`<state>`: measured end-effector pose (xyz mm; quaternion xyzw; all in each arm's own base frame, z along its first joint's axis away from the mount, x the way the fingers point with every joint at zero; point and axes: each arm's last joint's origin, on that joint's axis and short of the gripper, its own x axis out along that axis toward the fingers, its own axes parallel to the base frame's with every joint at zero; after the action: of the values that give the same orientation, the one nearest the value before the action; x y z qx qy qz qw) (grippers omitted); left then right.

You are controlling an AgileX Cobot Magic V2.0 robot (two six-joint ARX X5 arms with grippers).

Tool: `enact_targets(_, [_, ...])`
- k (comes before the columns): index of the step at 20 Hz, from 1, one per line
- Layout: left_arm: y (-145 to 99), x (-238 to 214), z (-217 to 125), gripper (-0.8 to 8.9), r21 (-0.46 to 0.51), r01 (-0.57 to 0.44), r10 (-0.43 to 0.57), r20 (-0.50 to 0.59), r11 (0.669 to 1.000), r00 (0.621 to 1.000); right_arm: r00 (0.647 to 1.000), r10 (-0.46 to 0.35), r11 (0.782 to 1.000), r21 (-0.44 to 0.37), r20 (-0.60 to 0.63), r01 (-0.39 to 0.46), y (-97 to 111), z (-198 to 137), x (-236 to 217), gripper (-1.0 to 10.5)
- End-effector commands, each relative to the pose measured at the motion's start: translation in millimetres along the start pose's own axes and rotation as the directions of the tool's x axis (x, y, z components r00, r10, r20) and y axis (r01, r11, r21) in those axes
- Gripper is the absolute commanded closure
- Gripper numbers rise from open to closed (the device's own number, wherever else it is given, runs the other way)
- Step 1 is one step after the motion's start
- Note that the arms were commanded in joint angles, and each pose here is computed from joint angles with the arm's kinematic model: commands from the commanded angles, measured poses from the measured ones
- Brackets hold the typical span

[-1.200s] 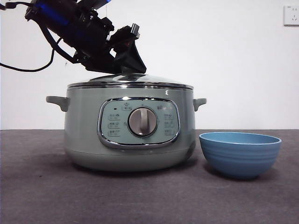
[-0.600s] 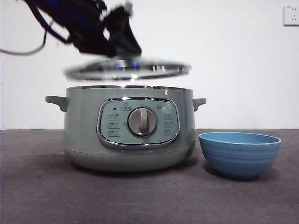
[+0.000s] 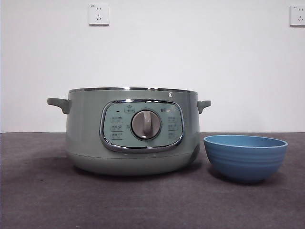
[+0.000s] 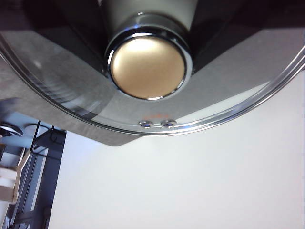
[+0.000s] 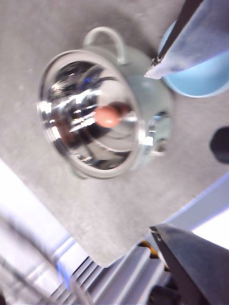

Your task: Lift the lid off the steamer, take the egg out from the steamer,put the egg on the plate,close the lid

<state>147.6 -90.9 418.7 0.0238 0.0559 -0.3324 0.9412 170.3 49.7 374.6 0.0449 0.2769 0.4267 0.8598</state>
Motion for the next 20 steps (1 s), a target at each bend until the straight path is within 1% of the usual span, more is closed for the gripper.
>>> enact_targets(1, [-5,-39,10,8.22,0.006,-0.048,0.047,0.051,0.999,0.998,1.0,-0.016,1.0,0.02,-0.014,0.017,-2,6,21,4.1])
enact_targets(3, [-8,-68,8,8.22,0.002,-0.077,0.077,0.054,0.997,0.996,0.998,-0.038,0.999,0.008,-0.052,0.039,-1,10,49,4.1])
enact_targets(5, [-12,-95,3,8.22,-0.016,-0.098,0.099,0.064,0.995,0.993,0.994,-0.062,0.998,-0.022,-0.094,0.061,1,11,84,4.1])
enact_targets(7, [-14,-116,-2,8.22,-0.021,-0.132,0.133,0.07,0.991,0.989,0.99,-0.073,0.997,-0.048,-0.122,0.068,3,9,119,4.1])
enact_targets(9, [-16,-132,-7,8.22,-0.022,-0.15,0.151,0.069,0.988,0.986,0.98,-0.11,0.992,-0.076,-0.166,0.098,6,7,157,4.1])
enact_targets(11, [-17,-141,-12,8.22,-0.025,-0.15,0.151,0.049,0.988,0.987,0.967,-0.137,0.988,-0.104,-0.216,0.117,10,8,190,4.1])
enact_targets(14, [-18,-145,-18,8.22,-0.025,-0.147,0.148,0.007,0.989,0.989,0.955,-0.163,0.983,-0.129,-0.25,0.134,10,17,233,4.1])
enact_targets(16, [-18,-145,-20,8.22,-0.025,-0.146,0.146,-0.009,0.989,0.989,0.944,-0.164,0.983,-0.124,-0.288,0.133,6,21,257,4.1])
enact_targets(19, [-18,-145,-20,8.22,-0.024,-0.146,0.146,-0.011,0.989,0.989,0.914,-0.218,0.973,-0.154,-0.344,0.174,-5,18,287,4.1])
enact_targets(20, [-18,-145,-20,8.22,-0.022,-0.146,0.146,-0.011,0.989,0.989,0.909,-0.219,0.972,-0.155,-0.353,0.174,-7,15,292,4.1])
